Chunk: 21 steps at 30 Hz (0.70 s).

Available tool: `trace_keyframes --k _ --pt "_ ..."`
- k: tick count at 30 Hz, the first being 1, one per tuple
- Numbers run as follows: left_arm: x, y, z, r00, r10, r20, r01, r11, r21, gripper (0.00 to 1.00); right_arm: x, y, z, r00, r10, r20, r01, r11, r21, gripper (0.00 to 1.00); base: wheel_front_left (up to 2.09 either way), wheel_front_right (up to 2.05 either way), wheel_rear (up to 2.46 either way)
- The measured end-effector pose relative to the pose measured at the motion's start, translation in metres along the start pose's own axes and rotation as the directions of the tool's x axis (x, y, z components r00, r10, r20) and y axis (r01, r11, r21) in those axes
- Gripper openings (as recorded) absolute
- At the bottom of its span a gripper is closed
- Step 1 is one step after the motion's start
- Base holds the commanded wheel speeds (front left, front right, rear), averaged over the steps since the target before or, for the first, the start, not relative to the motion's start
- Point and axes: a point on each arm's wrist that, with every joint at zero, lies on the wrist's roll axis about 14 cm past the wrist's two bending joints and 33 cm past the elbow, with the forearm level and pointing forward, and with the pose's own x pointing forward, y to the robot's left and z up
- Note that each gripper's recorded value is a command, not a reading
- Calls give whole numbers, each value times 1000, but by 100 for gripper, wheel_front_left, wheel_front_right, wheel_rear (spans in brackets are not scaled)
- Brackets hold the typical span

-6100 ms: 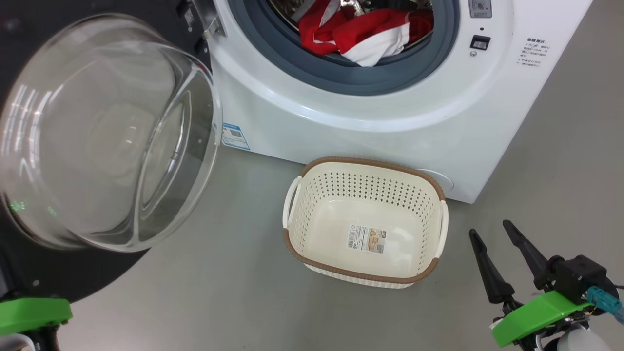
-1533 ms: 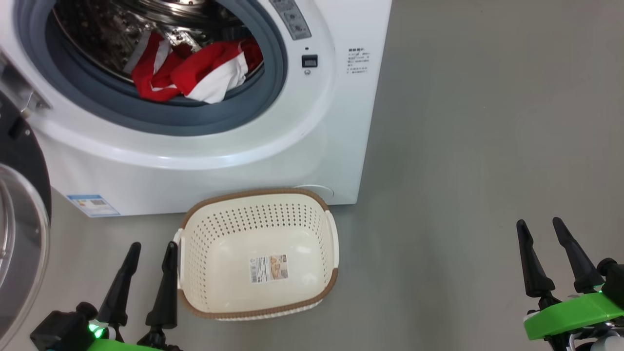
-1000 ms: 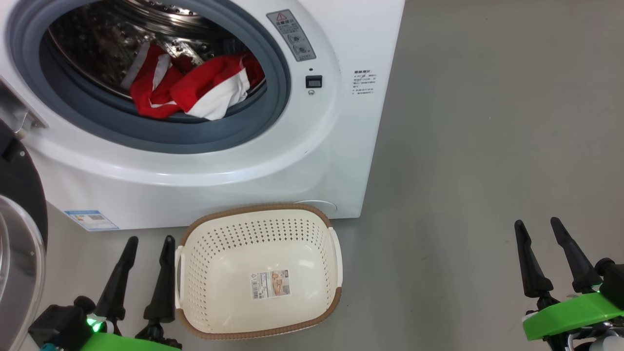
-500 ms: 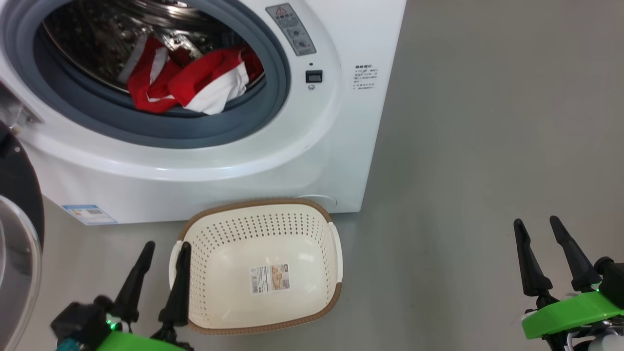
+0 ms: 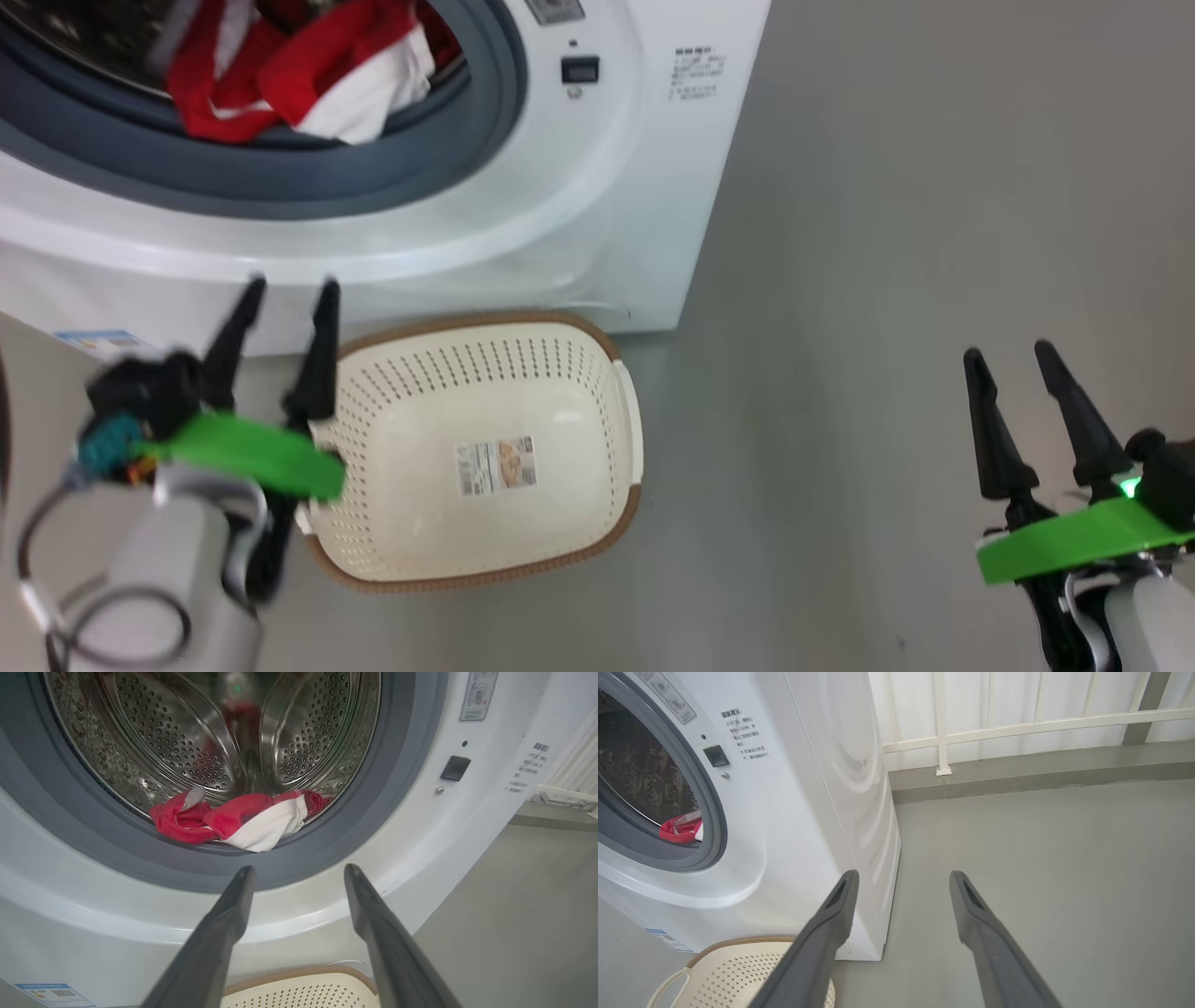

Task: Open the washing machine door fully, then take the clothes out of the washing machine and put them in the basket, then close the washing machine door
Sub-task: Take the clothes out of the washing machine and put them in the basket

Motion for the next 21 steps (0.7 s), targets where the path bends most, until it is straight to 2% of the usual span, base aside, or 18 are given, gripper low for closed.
trace_keyframes --k 8,21 --pt "66 0 -19 996 -28 -89 33 998 57 100 21 -8 -13 1000 -22 -19 22 1000 4 100 0 0 0" --pt "135 3 -31 984 -15 -176 32 995 93 100 35 -19 -28 998 -57 -40 57 998 4 100 0 0 0"
